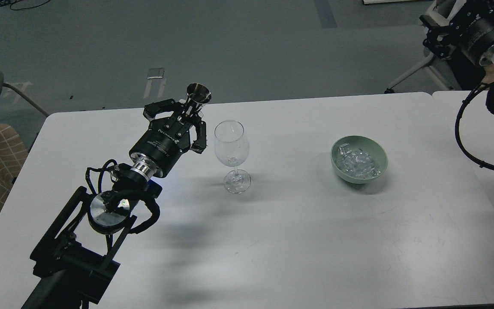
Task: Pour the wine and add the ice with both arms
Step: 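Carry the jigger with the left gripper to beside the wine glass, then tilt the jigger over the wine glass rim with the left gripper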
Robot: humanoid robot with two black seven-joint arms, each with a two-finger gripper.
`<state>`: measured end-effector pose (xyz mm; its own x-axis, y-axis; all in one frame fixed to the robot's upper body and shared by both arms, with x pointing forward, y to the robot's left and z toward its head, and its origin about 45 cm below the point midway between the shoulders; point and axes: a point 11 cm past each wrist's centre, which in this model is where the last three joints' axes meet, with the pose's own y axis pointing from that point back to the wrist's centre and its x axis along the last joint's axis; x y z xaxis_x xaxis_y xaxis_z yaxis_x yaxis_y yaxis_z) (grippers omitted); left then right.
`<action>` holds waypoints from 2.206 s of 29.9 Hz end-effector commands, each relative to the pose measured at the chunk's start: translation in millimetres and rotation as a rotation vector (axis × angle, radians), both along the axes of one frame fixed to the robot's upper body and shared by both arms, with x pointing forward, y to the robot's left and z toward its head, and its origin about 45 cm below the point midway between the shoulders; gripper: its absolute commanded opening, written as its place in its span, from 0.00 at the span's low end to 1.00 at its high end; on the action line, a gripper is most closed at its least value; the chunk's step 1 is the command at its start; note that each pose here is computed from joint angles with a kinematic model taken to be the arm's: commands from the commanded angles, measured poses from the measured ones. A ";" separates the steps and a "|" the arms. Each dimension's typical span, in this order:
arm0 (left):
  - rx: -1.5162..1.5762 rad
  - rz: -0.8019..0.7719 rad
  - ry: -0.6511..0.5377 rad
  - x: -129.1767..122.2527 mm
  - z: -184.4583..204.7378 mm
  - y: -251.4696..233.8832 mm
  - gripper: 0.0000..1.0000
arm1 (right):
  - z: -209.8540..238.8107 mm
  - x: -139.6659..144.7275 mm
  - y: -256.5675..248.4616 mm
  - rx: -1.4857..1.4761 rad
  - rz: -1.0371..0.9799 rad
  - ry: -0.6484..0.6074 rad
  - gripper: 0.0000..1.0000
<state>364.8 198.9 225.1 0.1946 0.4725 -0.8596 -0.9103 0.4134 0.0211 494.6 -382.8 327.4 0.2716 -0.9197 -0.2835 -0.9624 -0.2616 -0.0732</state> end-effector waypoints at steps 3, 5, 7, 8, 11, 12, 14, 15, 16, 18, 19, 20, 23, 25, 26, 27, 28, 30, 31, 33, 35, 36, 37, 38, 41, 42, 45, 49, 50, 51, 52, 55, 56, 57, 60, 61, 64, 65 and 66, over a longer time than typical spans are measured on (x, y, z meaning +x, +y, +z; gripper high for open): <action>0.021 -0.009 -0.017 1.6 2.7 -1.6 0.00 | -0.1 0.0 -0.2 0.001 -0.001 0.000 1.00; 0.022 -0.010 -0.019 1.5 2.8 -1.7 0.00 | 0.7 0.2 0.0 0.001 0.000 -0.001 1.00; 0.022 -0.010 -0.017 1.2 2.3 -1.6 0.00 | 1.5 0.5 0.2 0.001 0.000 -0.003 1.00; 0.023 -0.009 -0.017 0.9 1.7 -1.4 0.00 | 1.5 0.5 0.2 0.001 0.000 -0.003 1.00; 0.046 -0.007 -0.024 1.2 1.2 0.9 0.00 | 2.3 0.3 -1.6 0.000 -0.004 -0.004 1.00; 0.059 -0.006 -0.027 0.9 0.7 2.4 0.00 | 2.3 0.3 -1.6 0.000 -0.004 -0.004 1.00; 0.103 -0.018 -0.063 -0.4 1.7 7.4 0.00 | 2.0 0.1 -2.4 -0.002 -0.006 -0.002 1.00; 0.108 -0.024 -0.075 -0.7 2.7 7.1 0.00 | 2.2 0.1 -2.6 -0.001 -0.007 -0.003 1.00; 0.106 -0.029 -0.082 -0.9 3.0 6.3 0.00 | 2.2 0.1 -2.6 -0.001 -0.007 -0.003 1.00; 0.100 -0.038 -0.097 -1.8 4.4 5.0 0.00 | 2.2 0.1 -2.6 -0.001 -0.007 -0.003 1.00; 0.101 -0.040 -0.098 -1.9 4.4 5.2 0.00 | 2.6 0.1 -2.3 -0.001 -0.006 -0.004 1.00; 0.103 -0.040 -0.100 -1.5 4.9 5.6 0.00 | 2.6 0.1 -2.3 -0.001 -0.006 -0.004 1.00; 0.106 -0.039 -0.099 -1.5 5.1 6.0 0.00 | 2.6 0.1 -2.3 -0.001 -0.006 -0.004 1.00; 0.112 -0.037 -0.096 -1.5 4.1 6.4 0.00 | 2.2 0.1 -2.6 -0.001 -0.007 -0.003 1.00; 0.115 -0.038 -0.097 -1.5 4.0 6.0 0.00 | 2.2 0.1 -2.6 -0.001 -0.007 -0.003 1.00; 0.129 -0.046 -0.100 -2.1 3.2 3.6 0.00 | 2.2 0.1 -2.6 -0.001 -0.007 -0.003 1.00; 0.147 -0.055 -0.103 -3.3 1.4 0.7 0.00 | 2.6 0.1 -2.3 -0.001 -0.006 -0.004 1.00; 0.158 -0.060 -0.105 -3.9 0.4 -0.6 0.00 | 2.6 0.1 -2.3 -0.001 -0.006 -0.004 1.00; 0.161 -0.060 -0.102 -3.9 -0.8 -0.6 0.00 | 1.9 -0.2 -2.3 -0.001 -0.004 -0.003 1.00; 0.166 -0.056 -0.094 -2.8 -3.9 1.1 0.00 | 1.2 -0.2 -2.5 -0.002 -0.005 -0.001 1.00; 0.168 -0.056 -0.097 -1.2 -2.4 0.5 0.00 | 2.7 0.0 -2.0 -0.001 -0.003 -0.005 1.00; 0.169 -0.057 -0.096 -0.8 -2.4 0.4 0.00 | 2.7 0.0 -2.0 -0.001 -0.003 -0.005 1.00; 0.171 -0.057 -0.097 0.3 -1.5 0.3 0.00 | 2.7 0.0 -1.9 -0.001 -0.002 -0.005 1.00; 0.172 -0.055 -0.096 0.7 -1.2 0.4 0.00 | 3.5 0.2 -1.7 -0.001 -0.001 -0.007 1.00; 0.178 -0.048 -0.080 1.7 -6.1 2.9 0.00 | 4.3 0.3 -1.0 -0.001 0.001 -0.009 1.00; 0.179 -0.046 -0.075 1.6 -8.1 3.8 0.00 | 4.9 0.2 -1.4 -0.002 0.001 -0.011 1.00; 0.182 -0.043 -0.072 1.1 -9.6 5.0 0.00 | 8.6 0.1 -0.1 -0.006 0.006 -0.020 1.00; 0.184 -0.043 -0.074 1.7 -9.1 4.6 0.00 | 11.7 0.6 0.2 -0.007 0.007 -0.026 1.00; 0.186 -0.043 -0.076 2.1 -8.5 4.9 0.00 | 12.4 0.8 0.4 -0.007 0.008 -0.028 1.00; 0.195 -0.044 -0.081 2.4 -8.0 5.2 0.00 | 12.1 1.0 1.1 -0.006 0.009 -0.027 1.00; 0.207 -0.044 -0.084 2.5 -8.1 6.2 0.00 | 12.1 1.0 1.1 -0.006 0.009 -0.027 1.00; 0.265 -0.046 -0.099 1.2 -10.2 9.7 0.00 | 12.1 1.0 1.1 -0.006 0.009 -0.027 1.00; 0.271 -0.046 -0.100 0.9 -10.9 9.8 0.00 | 12.1 1.0 1.1 -0.006 0.009 -0.027 1.00; 0.272 -0.048 -0.099 0.7 -11.1 9.4 0.00 | 12.1 1.0 1.1 -0.006 0.009 -0.027 1.00; 0.273 -0.048 -0.100 0.7 -11.1 9.4 0.00 | 12.4 0.8 0.4 -0.007 0.008 -0.028 1.00; 0.276 -0.048 -0.102 1.1 -10.6 9.8 0.00 | 12.7 0.7 -0.3 -0.008 0.007 -0.028 1.00; 0.279 -0.048 -0.101 0.7 -11.2 9.9 0.00 | 13.0 0.6 -1.0 -0.009 0.006 -0.028 1.00; 0.279 -0.052 -0.101 0.1 -11.5 8.4 0.00 | 13.0 0.6 -1.0 -0.009 0.006 -0.028 1.00; 0.279 -0.057 -0.102 -0.3 -11.8 6.2 0.00 | 13.0 0.6 -1.0 -0.009 0.006 -0.028 1.00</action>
<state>365.6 208.7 213.9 0.3004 0.6753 -0.6736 -0.8932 0.4469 0.0497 495.3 -383.0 340.1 0.2858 -0.9199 -0.2685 -0.9581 -0.2690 -0.0981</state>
